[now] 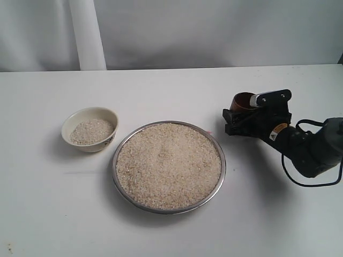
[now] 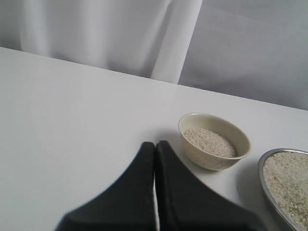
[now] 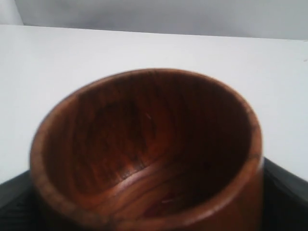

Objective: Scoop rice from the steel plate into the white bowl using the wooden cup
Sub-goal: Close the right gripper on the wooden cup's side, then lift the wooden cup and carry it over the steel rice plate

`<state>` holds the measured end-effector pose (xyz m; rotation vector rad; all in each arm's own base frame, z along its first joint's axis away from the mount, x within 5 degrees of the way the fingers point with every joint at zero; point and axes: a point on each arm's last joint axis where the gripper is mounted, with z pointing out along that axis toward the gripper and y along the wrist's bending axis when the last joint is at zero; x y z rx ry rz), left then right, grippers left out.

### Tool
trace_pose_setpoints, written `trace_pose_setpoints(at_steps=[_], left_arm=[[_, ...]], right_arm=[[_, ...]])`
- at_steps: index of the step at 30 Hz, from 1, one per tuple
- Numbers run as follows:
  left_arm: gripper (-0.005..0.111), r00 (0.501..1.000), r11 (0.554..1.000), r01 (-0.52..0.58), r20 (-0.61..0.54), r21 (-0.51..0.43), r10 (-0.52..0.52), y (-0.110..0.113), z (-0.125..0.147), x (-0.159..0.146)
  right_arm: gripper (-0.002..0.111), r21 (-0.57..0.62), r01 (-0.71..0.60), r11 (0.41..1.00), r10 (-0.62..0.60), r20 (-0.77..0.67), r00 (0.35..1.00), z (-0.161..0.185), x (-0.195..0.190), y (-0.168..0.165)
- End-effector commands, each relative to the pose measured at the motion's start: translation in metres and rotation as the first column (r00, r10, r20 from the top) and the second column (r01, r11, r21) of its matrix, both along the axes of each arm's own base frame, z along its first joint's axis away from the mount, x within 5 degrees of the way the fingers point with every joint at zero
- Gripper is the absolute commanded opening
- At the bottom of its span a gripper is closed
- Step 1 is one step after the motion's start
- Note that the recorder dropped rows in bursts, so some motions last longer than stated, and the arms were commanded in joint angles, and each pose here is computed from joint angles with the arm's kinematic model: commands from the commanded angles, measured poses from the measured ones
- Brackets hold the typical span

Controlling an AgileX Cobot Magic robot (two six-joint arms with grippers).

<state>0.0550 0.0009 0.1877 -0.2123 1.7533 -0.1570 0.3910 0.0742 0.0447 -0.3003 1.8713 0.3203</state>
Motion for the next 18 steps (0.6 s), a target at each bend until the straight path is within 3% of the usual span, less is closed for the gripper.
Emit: trace_pose_setpoints(at_steps=[1,4,7,18], left_arm=[[0.0,1.0,1.0,0.006,0.014,-0.007,-0.006,0.0,0.001,0.0],[0.0,1.0,1.0,0.006,0.014,-0.007,-0.006,0.0,0.001,0.0],[0.0,1.0,1.0,0.006,0.014,-0.007,-0.006,0.0,0.001,0.0],[0.0,1.0,1.0,0.006,0.014,-0.007,-0.006,0.0,0.001,0.0]], right_arm=[[0.04,-0.012,-0.008,1.0,0.008,-0.022,1.0,-0.002,0.0,0.0],[0.014,-0.029,-0.044,0.999,0.043,-0.033,0.999,-0.003,-0.001,0.002],[0.001,-0.047,-0.084,0.995,0.082,-0.037,0.996,-0.003,-0.003,0.005],[0.0,-0.118,-0.184,0.976,0.179,-0.045,0.983,0.063,-0.004,0.01]])
